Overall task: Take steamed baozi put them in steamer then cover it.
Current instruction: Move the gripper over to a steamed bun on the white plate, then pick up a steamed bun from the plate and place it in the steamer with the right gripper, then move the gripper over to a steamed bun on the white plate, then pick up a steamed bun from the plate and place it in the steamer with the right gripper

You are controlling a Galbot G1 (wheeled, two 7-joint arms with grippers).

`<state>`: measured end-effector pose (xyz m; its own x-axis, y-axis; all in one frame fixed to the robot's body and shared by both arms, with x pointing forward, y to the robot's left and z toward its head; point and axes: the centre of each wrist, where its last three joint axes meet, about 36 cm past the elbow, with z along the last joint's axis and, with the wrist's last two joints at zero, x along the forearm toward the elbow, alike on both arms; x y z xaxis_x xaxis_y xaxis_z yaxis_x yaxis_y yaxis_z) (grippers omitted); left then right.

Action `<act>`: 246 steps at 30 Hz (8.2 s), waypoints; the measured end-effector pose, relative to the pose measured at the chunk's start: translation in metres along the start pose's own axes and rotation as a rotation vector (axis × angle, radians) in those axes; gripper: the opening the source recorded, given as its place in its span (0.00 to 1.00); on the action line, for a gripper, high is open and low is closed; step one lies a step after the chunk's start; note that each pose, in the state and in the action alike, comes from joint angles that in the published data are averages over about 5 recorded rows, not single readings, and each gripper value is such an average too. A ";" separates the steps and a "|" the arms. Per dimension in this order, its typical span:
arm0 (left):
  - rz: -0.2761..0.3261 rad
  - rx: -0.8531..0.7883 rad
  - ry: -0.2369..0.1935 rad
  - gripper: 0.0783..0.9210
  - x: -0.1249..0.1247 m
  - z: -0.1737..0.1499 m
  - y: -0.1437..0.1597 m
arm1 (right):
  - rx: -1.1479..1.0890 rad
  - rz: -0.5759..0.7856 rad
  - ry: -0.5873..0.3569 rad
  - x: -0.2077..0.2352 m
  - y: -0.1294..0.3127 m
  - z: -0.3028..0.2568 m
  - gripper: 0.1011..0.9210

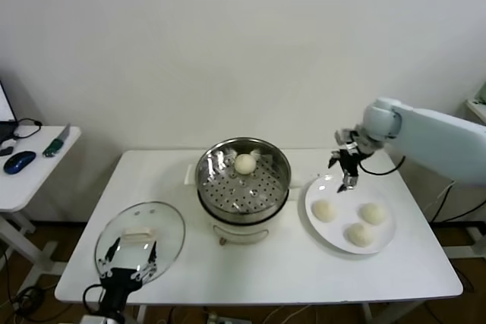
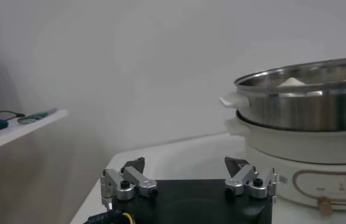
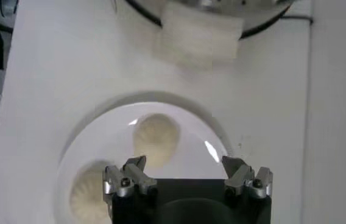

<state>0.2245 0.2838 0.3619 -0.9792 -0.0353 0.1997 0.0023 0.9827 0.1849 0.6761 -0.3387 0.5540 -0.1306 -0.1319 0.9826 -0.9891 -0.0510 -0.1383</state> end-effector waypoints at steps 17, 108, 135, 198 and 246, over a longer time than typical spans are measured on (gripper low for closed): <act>-0.003 -0.013 0.016 0.88 0.003 0.004 0.000 | -0.040 -0.036 0.008 -0.085 0.016 0.006 0.88; 0.051 -0.002 0.006 0.88 0.020 0.006 -0.013 | 0.183 -0.073 -0.140 -0.005 -0.055 -0.329 0.72; 0.044 -0.002 0.015 0.88 0.018 0.007 -0.012 | 0.188 -0.045 -0.121 0.034 -0.067 -0.293 0.88; 0.006 -0.037 0.076 0.88 0.026 0.018 -0.012 | 0.042 -0.198 0.132 -0.086 0.063 0.043 0.79; 0.017 -0.041 0.081 0.88 0.031 0.018 -0.021 | 1.184 -0.040 0.158 0.122 -0.052 -0.267 0.71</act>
<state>0.1908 0.2655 0.3464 -0.9595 -0.0352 0.2796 0.0282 0.9752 0.2194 0.6935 -0.0881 0.7140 -0.1906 0.0095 0.9816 -0.3257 -0.9439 -0.0541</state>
